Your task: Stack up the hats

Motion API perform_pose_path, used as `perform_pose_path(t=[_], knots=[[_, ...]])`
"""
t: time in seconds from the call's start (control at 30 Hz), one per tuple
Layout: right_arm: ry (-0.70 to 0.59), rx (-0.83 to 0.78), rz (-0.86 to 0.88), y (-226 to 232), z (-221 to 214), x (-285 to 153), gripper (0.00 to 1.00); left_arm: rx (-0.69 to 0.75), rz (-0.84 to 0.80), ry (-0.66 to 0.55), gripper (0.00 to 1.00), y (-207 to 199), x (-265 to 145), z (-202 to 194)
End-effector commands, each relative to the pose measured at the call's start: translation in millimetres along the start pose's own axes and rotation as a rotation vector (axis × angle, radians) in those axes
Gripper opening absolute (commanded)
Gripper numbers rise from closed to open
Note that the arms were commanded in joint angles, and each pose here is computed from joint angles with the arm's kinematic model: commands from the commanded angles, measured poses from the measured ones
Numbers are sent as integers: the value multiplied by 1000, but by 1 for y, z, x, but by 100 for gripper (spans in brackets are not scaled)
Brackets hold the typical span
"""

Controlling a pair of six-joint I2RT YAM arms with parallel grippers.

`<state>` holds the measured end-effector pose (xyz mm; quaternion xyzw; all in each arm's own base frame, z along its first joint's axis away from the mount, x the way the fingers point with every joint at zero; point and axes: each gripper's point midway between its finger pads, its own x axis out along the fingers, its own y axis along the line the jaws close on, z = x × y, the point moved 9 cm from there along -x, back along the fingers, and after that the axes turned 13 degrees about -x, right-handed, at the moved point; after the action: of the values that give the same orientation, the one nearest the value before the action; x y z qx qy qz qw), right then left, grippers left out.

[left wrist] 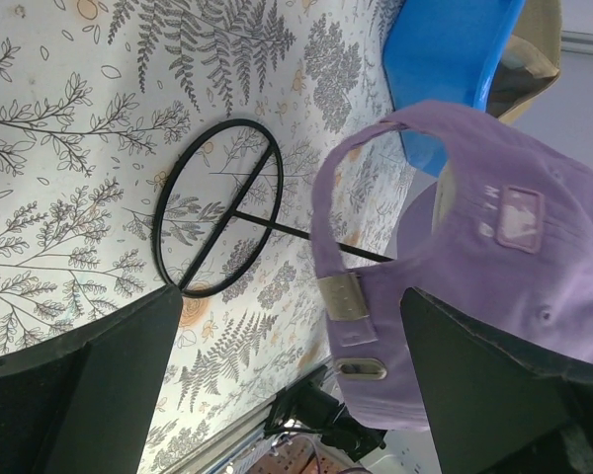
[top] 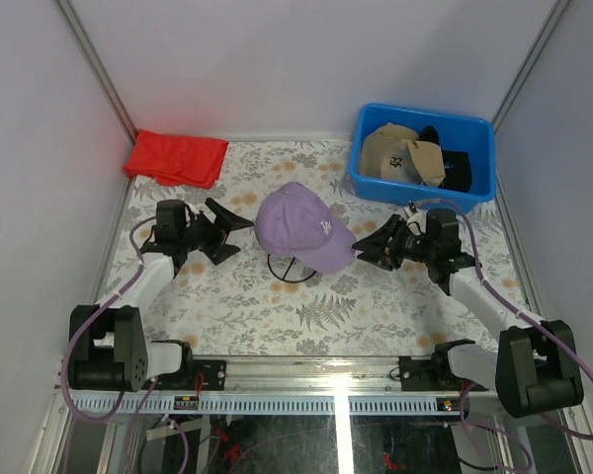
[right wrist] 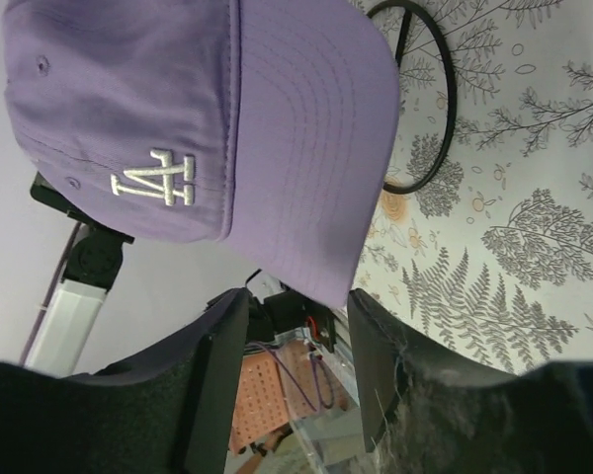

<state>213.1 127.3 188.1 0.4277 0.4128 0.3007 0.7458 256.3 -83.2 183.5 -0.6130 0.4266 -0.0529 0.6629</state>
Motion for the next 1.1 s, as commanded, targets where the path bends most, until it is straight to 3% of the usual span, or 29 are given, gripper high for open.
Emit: perform_pose_path(t=[0.0, 0.27, 0.47, 0.9, 1.07], knots=[[-7, -128, -28, 14, 12, -7, 54, 45, -30, 16, 91, -5, 5, 0], [-47, -220, -144, 17, 21, -24, 57, 53, -25, 22, 92, -8, 11, 2], [-146, -305, -220, 37, 45, -42, 58, 73, 1, 8, 92, -12, 10, 5], [-403, -403, -529, 58, 167, -45, 59, 53, -63, -179, 94, -41, -30, 29], [-506, -422, -665, 48, 208, -40, 66, 61, -99, -186, 94, -57, -33, 34]])
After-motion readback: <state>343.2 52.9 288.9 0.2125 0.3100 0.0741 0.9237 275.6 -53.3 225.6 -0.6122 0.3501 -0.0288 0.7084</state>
